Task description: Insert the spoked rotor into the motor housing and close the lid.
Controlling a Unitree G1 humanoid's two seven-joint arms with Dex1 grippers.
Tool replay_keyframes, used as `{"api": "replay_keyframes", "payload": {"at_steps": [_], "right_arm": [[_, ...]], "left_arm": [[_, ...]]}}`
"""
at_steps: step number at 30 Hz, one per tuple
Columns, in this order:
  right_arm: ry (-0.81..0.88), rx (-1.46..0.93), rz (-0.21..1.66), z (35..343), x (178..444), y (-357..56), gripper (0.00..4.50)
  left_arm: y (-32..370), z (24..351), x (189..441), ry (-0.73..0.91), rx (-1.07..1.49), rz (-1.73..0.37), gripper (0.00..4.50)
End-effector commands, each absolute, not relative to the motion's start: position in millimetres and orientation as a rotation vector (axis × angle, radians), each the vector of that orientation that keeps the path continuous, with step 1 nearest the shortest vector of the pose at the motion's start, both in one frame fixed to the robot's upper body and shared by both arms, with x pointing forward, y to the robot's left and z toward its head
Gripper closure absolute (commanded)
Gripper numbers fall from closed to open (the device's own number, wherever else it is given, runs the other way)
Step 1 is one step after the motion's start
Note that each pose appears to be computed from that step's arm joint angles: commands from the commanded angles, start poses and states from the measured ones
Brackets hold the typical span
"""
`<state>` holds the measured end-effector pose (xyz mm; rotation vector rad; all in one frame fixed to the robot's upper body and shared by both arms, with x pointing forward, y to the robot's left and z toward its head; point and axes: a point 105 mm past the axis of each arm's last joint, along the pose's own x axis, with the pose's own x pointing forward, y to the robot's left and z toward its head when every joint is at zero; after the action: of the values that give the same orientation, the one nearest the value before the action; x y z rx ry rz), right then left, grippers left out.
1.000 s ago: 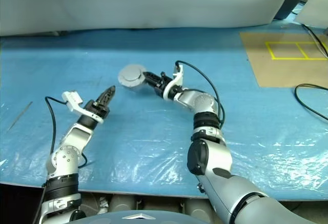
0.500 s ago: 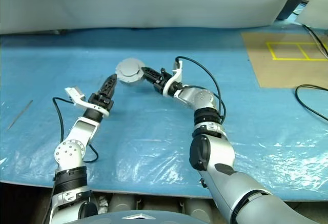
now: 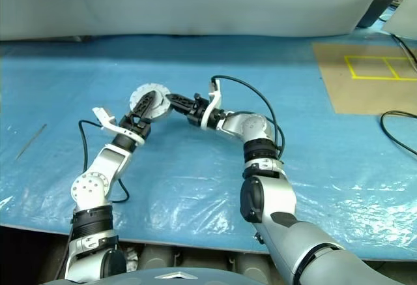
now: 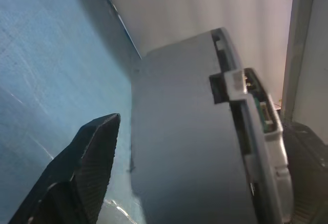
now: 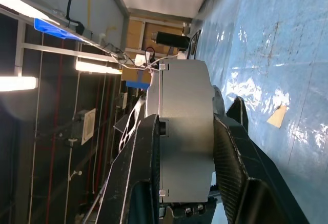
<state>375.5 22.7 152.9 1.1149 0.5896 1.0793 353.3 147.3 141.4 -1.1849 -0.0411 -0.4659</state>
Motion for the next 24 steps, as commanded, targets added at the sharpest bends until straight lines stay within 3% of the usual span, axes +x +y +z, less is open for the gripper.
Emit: {"api": "replay_keyframes", "payload": {"at_steps": [1,3,23,24], "right_arm": [[0.481,1.143,1.184,184,373,26,3.45],[0.478,1.143,1.182,184,373,26,3.45],[0.414,1.207,1.066,186,393,19,3.45],[0.398,1.209,1.069,188,393,18,3.1]], "left_arm": [[149,143,354,-0.046,-1.163,-0.474,1.31],[151,144,354,-0.052,-1.166,-0.474,1.65],[130,154,354,-0.055,-1.204,-0.552,1.7],[129,156,355,-0.064,-1.213,-0.556,1.7]]}}
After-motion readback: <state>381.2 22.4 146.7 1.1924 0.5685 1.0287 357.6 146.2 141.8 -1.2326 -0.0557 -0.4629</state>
